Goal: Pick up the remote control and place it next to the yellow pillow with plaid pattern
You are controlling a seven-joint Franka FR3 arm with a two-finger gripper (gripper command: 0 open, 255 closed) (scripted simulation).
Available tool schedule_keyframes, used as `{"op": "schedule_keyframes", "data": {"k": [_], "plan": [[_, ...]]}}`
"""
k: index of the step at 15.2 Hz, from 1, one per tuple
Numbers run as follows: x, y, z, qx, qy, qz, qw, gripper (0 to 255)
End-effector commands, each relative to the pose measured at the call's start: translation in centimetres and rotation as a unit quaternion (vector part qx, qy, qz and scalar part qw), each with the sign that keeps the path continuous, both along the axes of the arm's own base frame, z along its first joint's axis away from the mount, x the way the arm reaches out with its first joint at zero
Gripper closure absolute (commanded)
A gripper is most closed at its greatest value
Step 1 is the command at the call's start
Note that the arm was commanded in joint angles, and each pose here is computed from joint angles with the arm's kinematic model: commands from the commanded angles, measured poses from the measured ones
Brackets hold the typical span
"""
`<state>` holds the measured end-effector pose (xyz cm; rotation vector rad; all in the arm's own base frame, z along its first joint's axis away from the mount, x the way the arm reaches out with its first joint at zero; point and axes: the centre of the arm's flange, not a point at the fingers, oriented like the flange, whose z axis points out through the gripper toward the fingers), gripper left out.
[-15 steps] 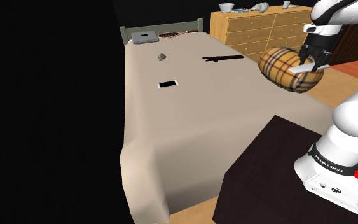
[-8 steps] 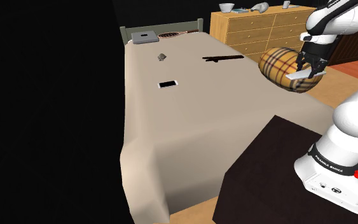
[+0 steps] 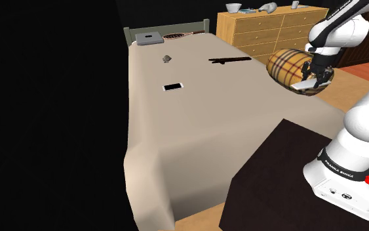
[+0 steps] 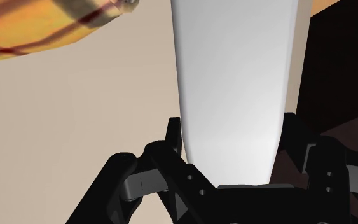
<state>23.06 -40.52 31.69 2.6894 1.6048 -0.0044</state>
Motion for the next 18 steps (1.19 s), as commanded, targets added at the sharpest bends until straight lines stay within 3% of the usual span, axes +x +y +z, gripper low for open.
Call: {"op": "schedule_keyframes", "data": {"k": [1,18], "plan": [[-0.1,0.1,-1.0,0.0,0.0,0.0,1.0,255],[-0.1,0.1,-10.0,0.0,0.0,0.0,1.0,255]]}}
